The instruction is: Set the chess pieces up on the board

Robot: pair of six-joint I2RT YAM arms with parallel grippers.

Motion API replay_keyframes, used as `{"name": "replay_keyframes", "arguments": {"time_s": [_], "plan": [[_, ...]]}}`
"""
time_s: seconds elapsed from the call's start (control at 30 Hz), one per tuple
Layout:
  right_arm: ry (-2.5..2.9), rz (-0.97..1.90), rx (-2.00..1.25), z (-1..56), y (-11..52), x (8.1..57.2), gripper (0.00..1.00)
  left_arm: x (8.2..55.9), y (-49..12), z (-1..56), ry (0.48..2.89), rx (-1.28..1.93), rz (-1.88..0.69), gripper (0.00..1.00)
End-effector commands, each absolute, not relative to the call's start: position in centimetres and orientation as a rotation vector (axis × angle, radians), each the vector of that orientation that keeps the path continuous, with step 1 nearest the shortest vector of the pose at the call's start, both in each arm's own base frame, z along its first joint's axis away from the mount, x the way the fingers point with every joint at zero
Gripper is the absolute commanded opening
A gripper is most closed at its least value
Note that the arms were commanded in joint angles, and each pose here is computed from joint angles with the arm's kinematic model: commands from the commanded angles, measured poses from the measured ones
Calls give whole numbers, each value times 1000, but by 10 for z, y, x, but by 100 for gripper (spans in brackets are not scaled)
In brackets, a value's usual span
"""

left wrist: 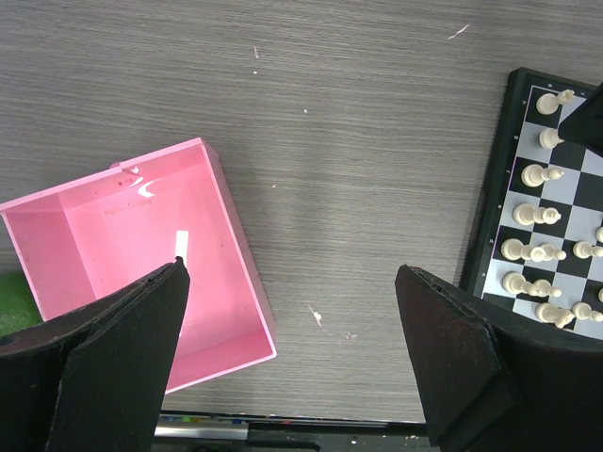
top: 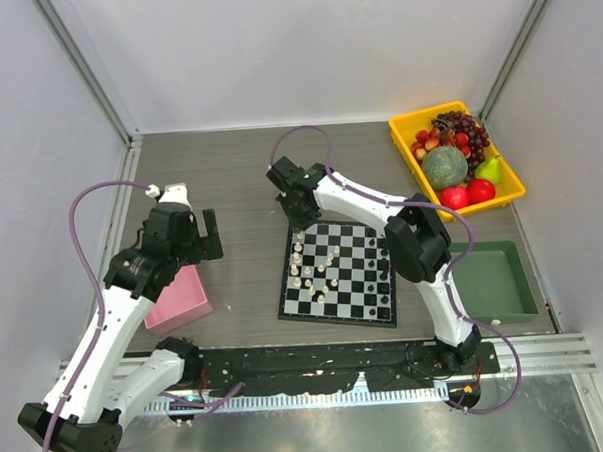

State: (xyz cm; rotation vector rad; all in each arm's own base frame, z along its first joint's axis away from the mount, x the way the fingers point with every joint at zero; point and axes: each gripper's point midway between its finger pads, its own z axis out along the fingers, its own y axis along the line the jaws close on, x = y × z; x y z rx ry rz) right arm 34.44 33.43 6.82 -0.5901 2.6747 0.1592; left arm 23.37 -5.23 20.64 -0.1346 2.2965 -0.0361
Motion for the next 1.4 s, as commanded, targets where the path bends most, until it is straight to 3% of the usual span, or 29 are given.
{"name": "replay_keyframes", "arguments": {"time_s": [0.0,0.23,0.63,1.37], "plan": [[2636,180,-603,79,346,350,20,238,-53,213,2273,-125,-46,100],[2642,167,-612,76,347,350,22,238,-53,211,2277,-119,-41,100],[2632,216,-628,84,355,349,33,238,-52,209,2284,-120,-40,100],[2653,185,-642,77,347,344,31,238,-54,207,2292,-118,-53,99]]}}
